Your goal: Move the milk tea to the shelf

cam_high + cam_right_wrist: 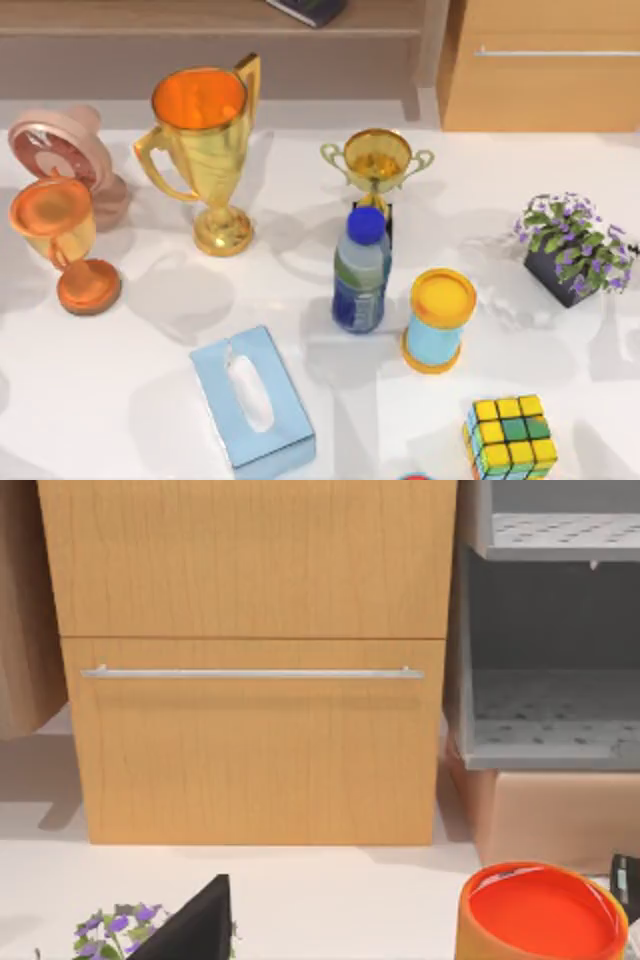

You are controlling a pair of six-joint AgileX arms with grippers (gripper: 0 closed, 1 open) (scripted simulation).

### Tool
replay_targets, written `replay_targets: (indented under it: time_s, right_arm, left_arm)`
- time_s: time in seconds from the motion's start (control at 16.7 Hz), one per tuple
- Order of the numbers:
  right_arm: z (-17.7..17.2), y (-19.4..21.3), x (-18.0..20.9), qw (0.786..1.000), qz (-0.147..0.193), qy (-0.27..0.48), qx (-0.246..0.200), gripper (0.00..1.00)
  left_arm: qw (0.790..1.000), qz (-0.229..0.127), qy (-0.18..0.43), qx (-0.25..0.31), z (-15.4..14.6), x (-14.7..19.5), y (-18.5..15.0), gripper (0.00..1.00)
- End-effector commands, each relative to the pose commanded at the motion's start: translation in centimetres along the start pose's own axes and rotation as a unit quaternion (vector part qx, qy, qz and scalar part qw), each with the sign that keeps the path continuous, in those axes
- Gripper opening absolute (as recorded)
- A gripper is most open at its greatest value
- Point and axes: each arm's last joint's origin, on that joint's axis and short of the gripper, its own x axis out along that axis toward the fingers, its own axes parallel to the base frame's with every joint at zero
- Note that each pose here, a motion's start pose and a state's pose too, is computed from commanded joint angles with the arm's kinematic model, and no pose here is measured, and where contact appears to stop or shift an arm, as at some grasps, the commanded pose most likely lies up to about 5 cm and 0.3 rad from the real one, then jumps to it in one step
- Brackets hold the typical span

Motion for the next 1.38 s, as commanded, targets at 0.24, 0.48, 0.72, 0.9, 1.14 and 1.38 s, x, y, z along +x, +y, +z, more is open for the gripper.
replay_targets:
  time_s: [0.24, 0.48, 0.72, 0.9, 1.14, 1.38]
  right_arm:
    - [0.0, 0.0, 0.0, 1.000, 0.000, 0.000, 0.000, 1.00]
    - [0.0, 0.0, 0.0, 1.000, 0.000, 0.000, 0.000, 1.00]
    - [0.0, 0.0, 0.0, 1.000, 0.000, 0.000, 0.000, 1.00]
    - [0.0, 0.0, 0.0, 1.000, 0.000, 0.000, 0.000, 1.00]
    - [0.0, 0.0, 0.0, 1.000, 0.000, 0.000, 0.000, 1.00]
    - [0.0, 0.0, 0.0, 1.000, 0.000, 0.000, 0.000, 1.00]
  left_arm:
    - [1.000, 0.000, 0.000, 0.000, 0.9, -0.1, 0.0, 0.00]
    - [1.000, 0.000, 0.000, 0.000, 0.8, -0.1, 0.0, 0.00]
    - [0.999, -0.004, -0.042, 0.019, 4.3, 1.2, -0.6, 0.00]
    - [0.997, -0.016, -0.071, 0.022, 8.1, 2.5, -2.6, 0.00]
    - [0.995, -0.033, -0.094, 0.010, 13.1, 4.4, -6.5, 0.00]
    - [0.996, -0.038, -0.086, -0.008, 16.8, 6.4, -11.2, 0.00]
